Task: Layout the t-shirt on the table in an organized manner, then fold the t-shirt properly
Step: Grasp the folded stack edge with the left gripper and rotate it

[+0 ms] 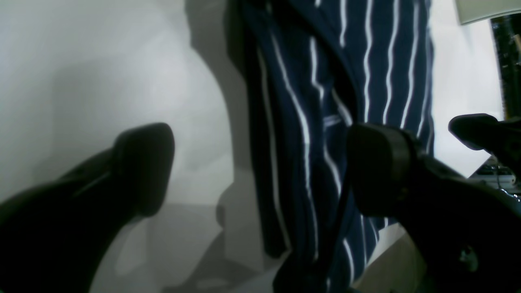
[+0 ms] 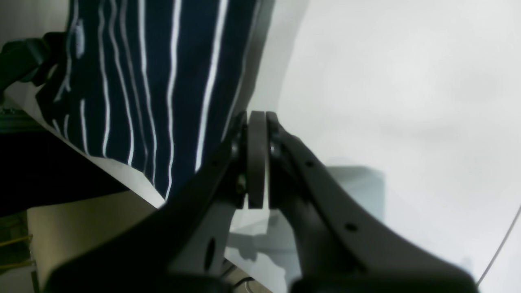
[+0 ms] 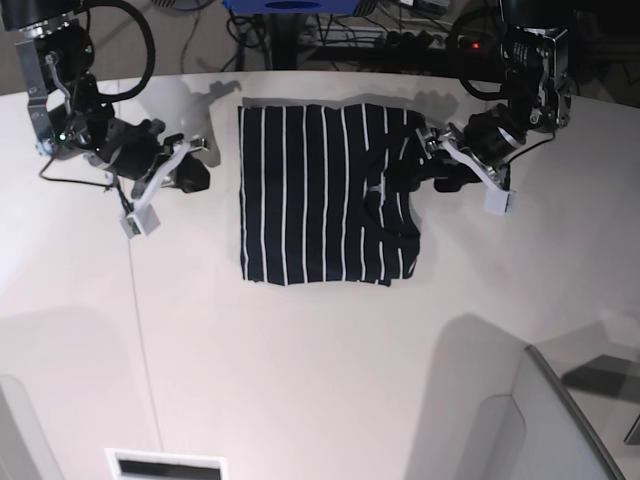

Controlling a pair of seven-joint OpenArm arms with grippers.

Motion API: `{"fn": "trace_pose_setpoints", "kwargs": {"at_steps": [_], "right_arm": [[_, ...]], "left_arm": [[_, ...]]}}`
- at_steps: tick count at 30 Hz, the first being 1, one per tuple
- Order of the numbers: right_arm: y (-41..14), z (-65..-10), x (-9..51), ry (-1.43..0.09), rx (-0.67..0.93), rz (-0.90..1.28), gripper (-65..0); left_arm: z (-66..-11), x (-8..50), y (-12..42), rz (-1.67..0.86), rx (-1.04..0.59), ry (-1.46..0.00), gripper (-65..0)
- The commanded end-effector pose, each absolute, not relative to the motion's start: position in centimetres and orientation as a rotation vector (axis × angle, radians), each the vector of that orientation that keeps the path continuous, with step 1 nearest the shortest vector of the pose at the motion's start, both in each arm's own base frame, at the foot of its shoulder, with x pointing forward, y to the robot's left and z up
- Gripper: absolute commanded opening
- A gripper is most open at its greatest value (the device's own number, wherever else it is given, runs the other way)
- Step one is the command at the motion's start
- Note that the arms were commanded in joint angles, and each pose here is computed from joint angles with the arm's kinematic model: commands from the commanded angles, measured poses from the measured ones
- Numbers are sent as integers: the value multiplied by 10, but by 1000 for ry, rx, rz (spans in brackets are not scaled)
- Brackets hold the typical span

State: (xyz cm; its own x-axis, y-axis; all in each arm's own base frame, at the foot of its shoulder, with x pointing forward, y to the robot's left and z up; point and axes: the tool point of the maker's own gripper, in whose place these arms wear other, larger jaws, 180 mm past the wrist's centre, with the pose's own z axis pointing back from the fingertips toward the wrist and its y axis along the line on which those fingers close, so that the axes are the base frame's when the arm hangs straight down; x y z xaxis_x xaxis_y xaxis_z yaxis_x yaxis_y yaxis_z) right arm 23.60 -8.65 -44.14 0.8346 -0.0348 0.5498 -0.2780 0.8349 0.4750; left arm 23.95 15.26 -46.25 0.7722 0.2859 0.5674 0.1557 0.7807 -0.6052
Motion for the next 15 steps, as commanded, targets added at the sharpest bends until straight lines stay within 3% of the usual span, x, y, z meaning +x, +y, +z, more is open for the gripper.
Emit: {"fn": "trace_pose_setpoints", "kwargs": {"at_steps": [1, 8, 15], "right_arm": [[-87, -431, 245, -620, 590, 141, -644], [-89, -431, 245, -621, 588, 138, -644], [-89, -434, 240, -610, 589, 133, -644]], "left_arm": [[-458, 244, 150, 57, -698, -713, 0], [-462, 239, 110, 1, -759, -694, 0], [-477, 248, 114, 79, -719, -656, -12]]}}
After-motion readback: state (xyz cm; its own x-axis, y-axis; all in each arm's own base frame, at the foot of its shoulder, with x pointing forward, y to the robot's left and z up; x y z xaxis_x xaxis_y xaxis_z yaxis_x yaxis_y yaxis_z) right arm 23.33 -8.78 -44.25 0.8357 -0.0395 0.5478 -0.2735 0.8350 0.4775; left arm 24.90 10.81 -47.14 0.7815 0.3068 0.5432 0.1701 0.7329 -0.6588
